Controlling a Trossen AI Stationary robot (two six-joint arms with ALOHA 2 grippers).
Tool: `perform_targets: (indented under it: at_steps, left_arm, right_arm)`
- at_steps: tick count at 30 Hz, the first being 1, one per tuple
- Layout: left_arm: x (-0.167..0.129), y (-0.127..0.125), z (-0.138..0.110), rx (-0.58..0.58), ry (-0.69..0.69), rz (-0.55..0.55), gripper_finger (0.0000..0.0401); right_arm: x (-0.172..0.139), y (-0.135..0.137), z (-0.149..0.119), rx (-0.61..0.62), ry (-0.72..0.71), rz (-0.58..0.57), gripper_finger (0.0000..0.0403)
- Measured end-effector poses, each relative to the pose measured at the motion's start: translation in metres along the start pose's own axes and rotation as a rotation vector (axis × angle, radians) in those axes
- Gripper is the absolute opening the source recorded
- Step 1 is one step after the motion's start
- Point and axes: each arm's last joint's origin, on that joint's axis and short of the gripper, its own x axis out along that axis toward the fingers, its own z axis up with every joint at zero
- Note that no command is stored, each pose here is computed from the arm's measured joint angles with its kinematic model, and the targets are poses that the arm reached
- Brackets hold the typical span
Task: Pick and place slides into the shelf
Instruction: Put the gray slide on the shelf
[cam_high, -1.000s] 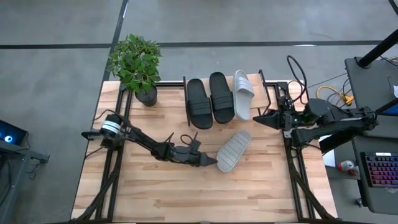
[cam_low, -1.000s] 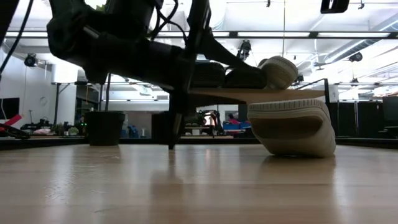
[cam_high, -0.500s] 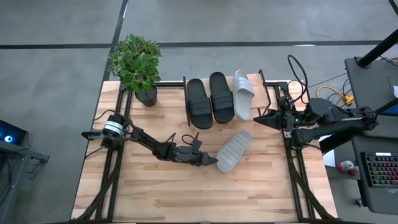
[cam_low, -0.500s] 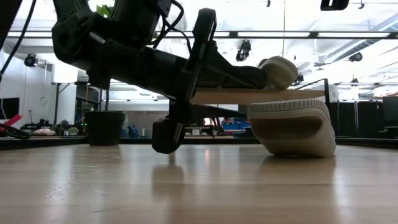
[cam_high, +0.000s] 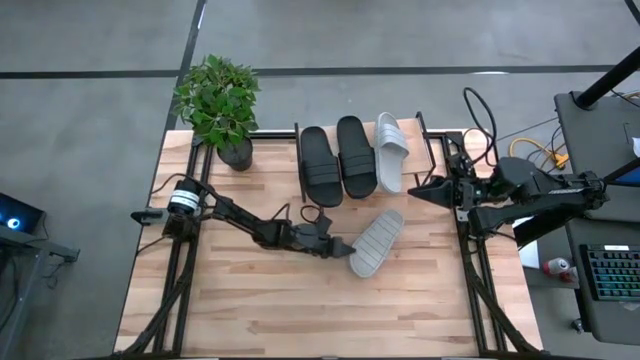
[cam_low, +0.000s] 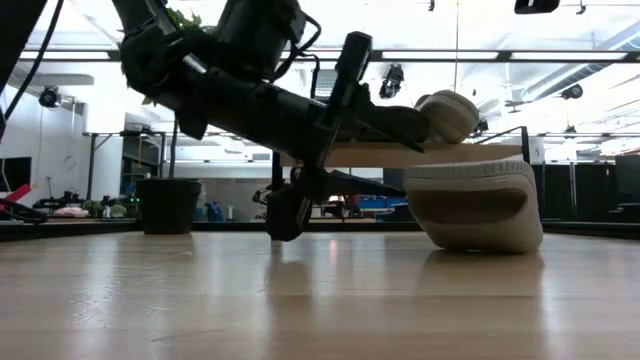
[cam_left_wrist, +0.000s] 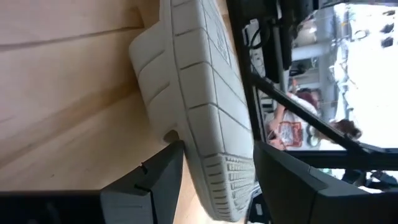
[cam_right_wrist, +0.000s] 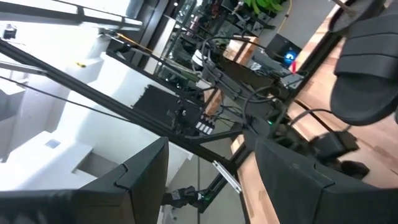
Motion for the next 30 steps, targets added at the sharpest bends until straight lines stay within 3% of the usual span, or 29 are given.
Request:
perform_targets:
  at_steps: [14,25,30]
  left_arm:
    - [0.009,-0.014,0.002,0.024,0.007,-0.022,0.0180]
    - [0.032,-0.013,-0.003,0.027,0.103,-0.036,0.0178]
    - [0.043,-0.016,-0.004,0.043,0.162,-0.065,0.0121]
  right_arm:
    - [0.000,0.002,0.001,0.001,-0.007,0.017,0.0231]
    - [0.000,0.003,0.001,0.005,-0.013,0.030,0.0231]
    - [0.000,0.003,0.002,0.005,-0.017,0.034,0.0231]
